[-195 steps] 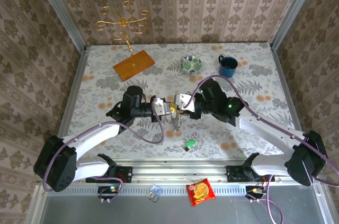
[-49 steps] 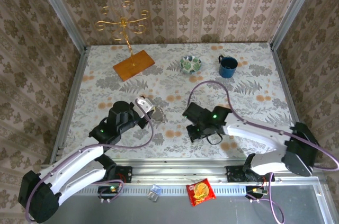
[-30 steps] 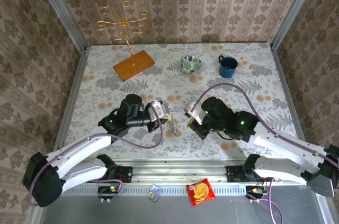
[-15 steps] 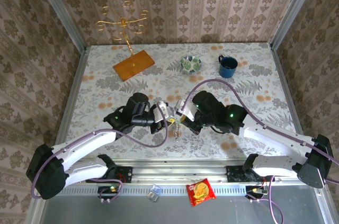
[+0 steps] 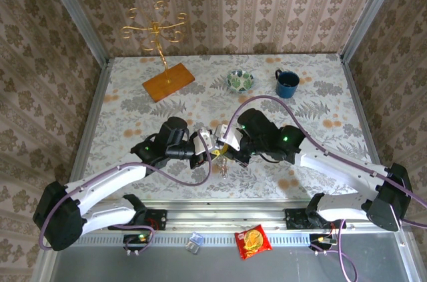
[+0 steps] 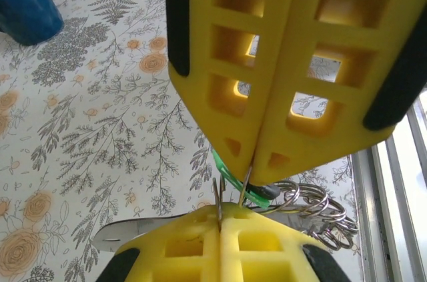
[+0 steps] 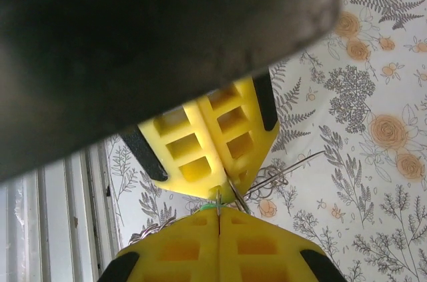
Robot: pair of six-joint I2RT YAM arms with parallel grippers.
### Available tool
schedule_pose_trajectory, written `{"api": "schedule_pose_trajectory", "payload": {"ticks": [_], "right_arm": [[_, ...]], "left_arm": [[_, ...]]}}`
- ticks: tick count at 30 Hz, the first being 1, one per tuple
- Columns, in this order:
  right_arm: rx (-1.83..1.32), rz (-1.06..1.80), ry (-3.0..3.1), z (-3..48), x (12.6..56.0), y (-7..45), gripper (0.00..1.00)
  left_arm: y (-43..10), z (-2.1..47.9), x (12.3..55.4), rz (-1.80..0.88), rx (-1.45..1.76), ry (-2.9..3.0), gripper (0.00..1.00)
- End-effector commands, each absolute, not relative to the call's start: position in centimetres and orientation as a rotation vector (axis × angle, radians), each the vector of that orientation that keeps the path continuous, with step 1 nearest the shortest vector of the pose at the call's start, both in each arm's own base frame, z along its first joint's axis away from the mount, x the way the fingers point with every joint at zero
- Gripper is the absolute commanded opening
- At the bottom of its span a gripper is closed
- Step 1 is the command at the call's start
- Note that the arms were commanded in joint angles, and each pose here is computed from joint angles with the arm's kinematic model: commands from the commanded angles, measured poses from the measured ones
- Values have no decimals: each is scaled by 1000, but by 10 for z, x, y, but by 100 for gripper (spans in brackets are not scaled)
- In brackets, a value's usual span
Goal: Put the keys on the keyring
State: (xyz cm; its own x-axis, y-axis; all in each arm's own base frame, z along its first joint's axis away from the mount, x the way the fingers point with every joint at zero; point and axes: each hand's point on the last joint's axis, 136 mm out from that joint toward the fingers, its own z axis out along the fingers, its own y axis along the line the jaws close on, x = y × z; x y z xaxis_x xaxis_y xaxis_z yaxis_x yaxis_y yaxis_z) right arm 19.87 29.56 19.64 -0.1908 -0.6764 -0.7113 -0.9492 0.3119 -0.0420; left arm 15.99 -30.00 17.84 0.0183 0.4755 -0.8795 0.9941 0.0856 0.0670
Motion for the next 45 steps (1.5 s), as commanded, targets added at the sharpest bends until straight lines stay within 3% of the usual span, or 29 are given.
{"api": "schedule_pose_trajectory", "payload": {"ticks": [1,11,29,35,39,45], "right_arm": [[-1427,559,1926,205,204,301,0],[-1340,443,2026,196,227,286,0],[-1333,511,2098,188,222,283,0],[-1249,540,2100,196,228,274,28],[-1150,596,1972,216,235,267,32],[-1295,700,1661,230,209,279,32]], "left_arm": [[-306,199,153,-854,1510,1461,0],[-303,200,153,-831,1505,1443,0],[-303,205,155,-808,1472,1394,0],[-303,210,156,-796,1439,1349,0],[-305,212,156,-814,1409,1313,0],[-310,220,156,-864,1345,1239,0]]}}
